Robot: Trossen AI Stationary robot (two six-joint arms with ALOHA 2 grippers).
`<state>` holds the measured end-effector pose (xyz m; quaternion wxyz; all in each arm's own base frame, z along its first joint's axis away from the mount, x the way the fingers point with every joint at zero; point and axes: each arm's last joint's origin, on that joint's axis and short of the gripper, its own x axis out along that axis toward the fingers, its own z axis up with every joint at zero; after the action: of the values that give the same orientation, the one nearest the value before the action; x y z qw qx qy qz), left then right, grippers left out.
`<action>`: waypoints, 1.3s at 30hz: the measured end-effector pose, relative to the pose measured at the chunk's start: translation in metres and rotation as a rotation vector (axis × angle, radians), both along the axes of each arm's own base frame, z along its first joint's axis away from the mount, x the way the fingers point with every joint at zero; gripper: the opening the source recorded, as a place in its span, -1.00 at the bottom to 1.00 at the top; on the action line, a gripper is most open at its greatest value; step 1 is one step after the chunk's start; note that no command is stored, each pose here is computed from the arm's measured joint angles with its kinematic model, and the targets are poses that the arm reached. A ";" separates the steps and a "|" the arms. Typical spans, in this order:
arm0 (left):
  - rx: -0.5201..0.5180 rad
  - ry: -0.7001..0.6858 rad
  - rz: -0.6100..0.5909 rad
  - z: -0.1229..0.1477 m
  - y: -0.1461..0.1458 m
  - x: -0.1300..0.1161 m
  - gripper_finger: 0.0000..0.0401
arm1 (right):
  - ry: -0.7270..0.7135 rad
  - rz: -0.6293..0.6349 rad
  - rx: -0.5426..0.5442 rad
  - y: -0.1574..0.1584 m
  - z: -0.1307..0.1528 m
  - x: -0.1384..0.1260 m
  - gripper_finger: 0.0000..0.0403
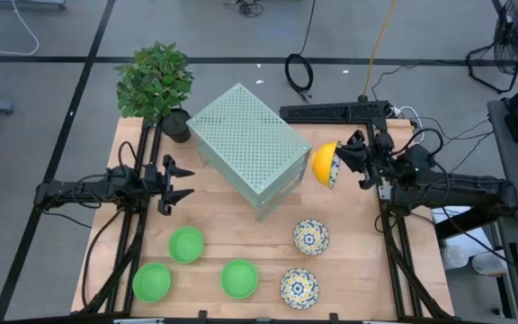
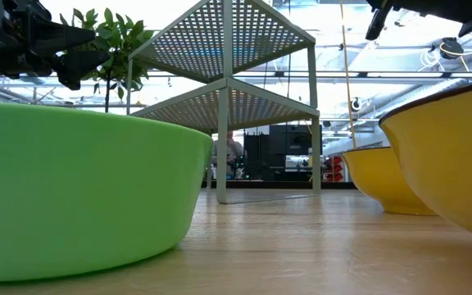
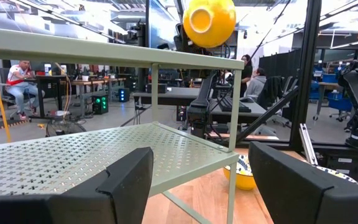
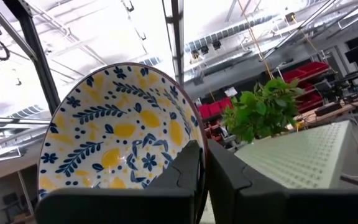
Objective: Pick & Place Mini bowls
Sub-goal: Put the top yellow patterned bowl on the shelf
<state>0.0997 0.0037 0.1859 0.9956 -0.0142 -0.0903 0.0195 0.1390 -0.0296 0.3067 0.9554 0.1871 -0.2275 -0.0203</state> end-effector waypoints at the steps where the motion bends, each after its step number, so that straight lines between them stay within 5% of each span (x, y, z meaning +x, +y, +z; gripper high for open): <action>1: 0.000 0.000 0.000 0.000 0.000 0.000 0.34 | -0.001 0.000 -0.001 0.000 0.003 0.001 -0.95; 28: 0.000 0.000 0.001 0.000 0.000 0.000 0.34 | 0.262 -0.049 -0.091 -0.020 0.144 0.085 -0.95; 39: 0.000 0.000 0.000 0.000 0.000 0.000 0.34 | 0.506 -0.116 -0.059 -0.031 0.160 0.124 -0.98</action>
<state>0.0997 0.0038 0.1859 0.9956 -0.0141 -0.0903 0.0197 0.2628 -0.0606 0.4669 0.9842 0.1348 0.0078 -0.1144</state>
